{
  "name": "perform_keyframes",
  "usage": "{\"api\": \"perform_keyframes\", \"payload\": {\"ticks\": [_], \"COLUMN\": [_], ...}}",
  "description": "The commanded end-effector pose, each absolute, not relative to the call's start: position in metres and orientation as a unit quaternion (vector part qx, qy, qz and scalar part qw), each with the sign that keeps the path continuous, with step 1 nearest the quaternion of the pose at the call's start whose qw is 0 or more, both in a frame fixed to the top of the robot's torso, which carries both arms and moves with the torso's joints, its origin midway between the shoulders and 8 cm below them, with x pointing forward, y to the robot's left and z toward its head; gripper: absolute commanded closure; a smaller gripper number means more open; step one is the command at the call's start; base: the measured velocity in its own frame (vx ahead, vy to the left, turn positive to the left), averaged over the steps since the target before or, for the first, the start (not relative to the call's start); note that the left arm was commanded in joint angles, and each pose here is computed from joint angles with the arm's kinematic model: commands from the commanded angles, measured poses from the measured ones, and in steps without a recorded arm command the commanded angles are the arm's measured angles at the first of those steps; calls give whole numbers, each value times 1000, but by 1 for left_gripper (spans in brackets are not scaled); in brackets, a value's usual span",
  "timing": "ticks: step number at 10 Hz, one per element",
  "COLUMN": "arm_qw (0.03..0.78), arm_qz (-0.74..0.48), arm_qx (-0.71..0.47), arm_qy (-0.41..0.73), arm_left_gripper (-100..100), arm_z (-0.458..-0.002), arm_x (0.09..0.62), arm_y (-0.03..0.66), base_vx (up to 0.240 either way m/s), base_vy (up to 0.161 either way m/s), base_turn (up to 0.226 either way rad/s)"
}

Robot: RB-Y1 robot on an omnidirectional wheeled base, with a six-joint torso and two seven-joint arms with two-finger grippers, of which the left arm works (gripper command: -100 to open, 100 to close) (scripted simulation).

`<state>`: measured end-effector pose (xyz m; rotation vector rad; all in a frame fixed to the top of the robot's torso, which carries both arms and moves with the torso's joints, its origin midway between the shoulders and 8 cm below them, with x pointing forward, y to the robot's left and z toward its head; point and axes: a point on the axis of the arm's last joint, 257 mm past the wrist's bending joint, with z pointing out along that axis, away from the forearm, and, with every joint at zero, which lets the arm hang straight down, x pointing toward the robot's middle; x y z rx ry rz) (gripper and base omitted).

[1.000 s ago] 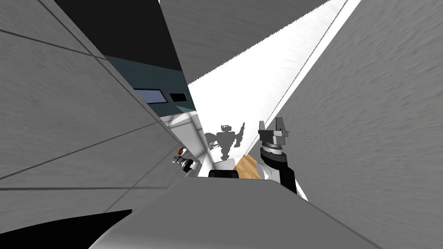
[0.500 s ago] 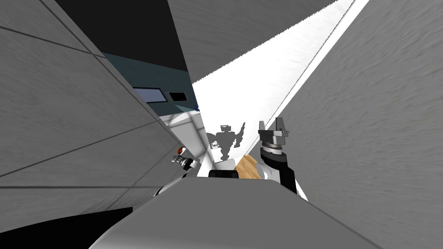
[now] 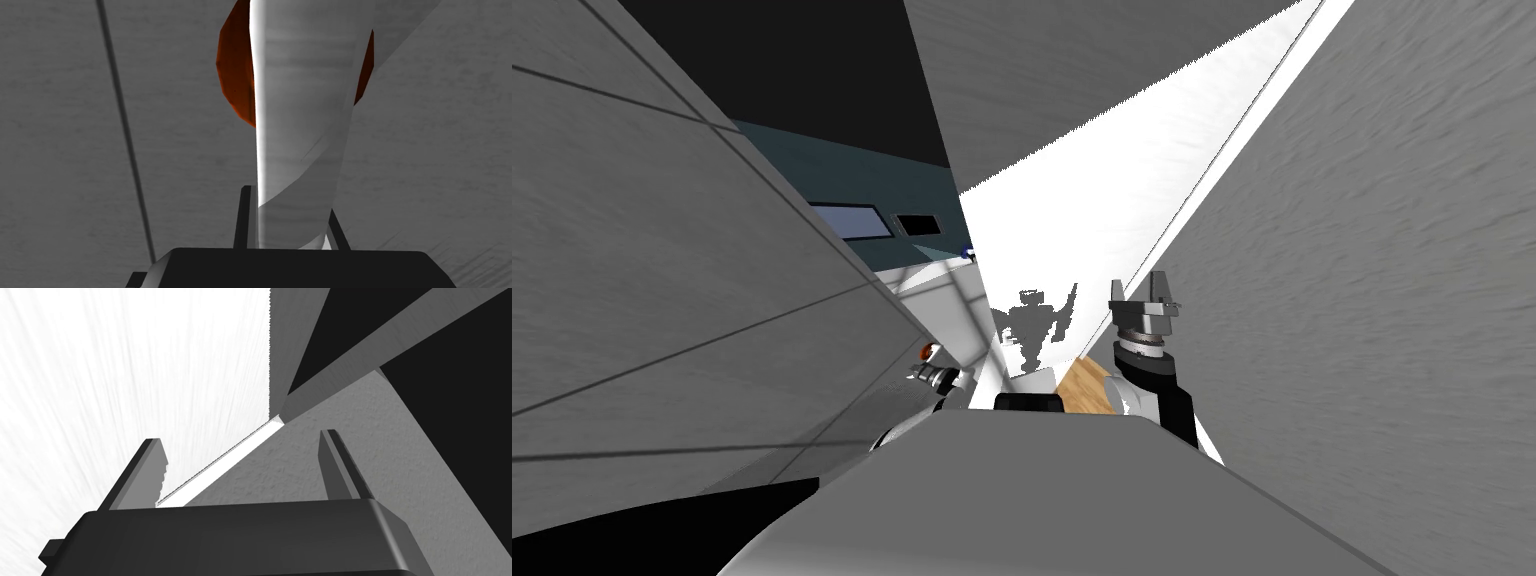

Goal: Push the door open

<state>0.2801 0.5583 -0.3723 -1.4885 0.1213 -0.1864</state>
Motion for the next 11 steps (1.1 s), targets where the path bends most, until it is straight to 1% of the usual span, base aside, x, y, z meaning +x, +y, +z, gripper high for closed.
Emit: {"api": "perform_keyframes", "payload": {"ticks": [1, 6, 8, 11], "arm_qw": [737, 737, 735, 729], "arm_qz": [-60, -48, -44, -14], "arm_qx": [-672, -674, -676, -684], "arm_qy": [32, 15, 20, -2], "arm_left_gripper": [100, 100, 100, 100], "arm_z": [-369, -367, -371, -376], "arm_x": [261, 254, 252, 237], "arm_y": [566, 566, 565, 560], "base_vx": [15, 8, 7, 21], "base_vy": [69, 62, 20, 81], "base_turn": [-140, -48, 0, -100]}}
